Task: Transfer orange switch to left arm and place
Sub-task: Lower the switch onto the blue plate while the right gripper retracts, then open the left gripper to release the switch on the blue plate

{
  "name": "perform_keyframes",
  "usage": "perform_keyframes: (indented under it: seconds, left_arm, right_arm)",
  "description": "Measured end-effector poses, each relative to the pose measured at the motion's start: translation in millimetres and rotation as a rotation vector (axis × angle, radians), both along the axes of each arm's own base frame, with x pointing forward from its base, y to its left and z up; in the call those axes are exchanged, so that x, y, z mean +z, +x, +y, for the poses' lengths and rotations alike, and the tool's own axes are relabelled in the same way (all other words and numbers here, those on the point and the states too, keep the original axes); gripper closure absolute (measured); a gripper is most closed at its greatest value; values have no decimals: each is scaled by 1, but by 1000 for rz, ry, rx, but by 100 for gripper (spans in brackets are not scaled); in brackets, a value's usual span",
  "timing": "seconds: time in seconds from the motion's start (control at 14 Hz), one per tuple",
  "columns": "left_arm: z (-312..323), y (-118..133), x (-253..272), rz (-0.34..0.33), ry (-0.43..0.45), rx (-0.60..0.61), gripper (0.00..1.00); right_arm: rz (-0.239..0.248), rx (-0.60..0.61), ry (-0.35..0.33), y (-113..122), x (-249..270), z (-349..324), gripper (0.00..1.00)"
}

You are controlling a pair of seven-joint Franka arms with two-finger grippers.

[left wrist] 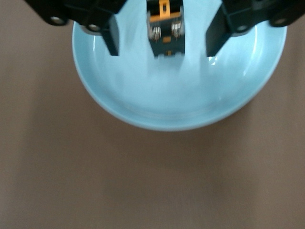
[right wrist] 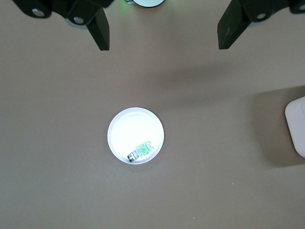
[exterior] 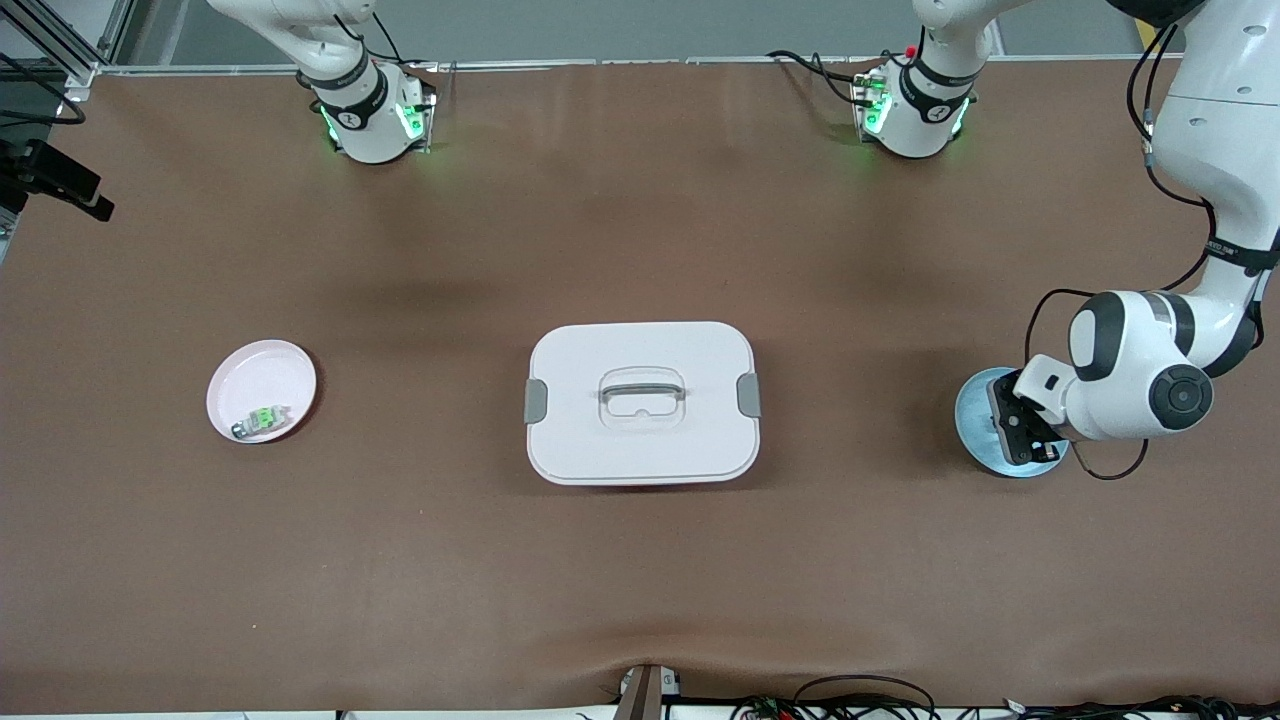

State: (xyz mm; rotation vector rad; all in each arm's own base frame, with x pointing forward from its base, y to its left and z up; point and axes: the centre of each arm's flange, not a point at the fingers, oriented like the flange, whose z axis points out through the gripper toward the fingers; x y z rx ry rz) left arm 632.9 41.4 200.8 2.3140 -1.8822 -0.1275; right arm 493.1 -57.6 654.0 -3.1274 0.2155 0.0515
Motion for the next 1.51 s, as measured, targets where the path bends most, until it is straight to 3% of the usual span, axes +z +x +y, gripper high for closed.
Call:
perform_keyframes:
  seconds: [0.07, 0.14, 0.57, 0.93, 1.15, 1.51]
  left_arm:
    - [-7, 3, 7, -8, -23, 25, 1]
    - [-12, 6, 16, -21, -32, 53, 0]
    - [-10, 16, 99, -80, 28, 344, 0]
    - [-5, 26, 195, -37, 57, 702, 0]
    - [-17, 30, 243, -50, 67, 895, 0]
    - [-56, 15, 299, -39, 103, 1194, 0]
  right_arm:
    - [1, 1, 0, 0, 0, 0, 0]
    - [1, 5, 0, 0, 0, 1, 0]
    - [5, 17, 1, 0, 0, 1, 0]
    - [8, 20, 1, 0, -1, 1, 0]
    - [8, 25, 1, 0, -1, 2, 0]
    - [9, 28, 1, 0, -1, 2, 0]
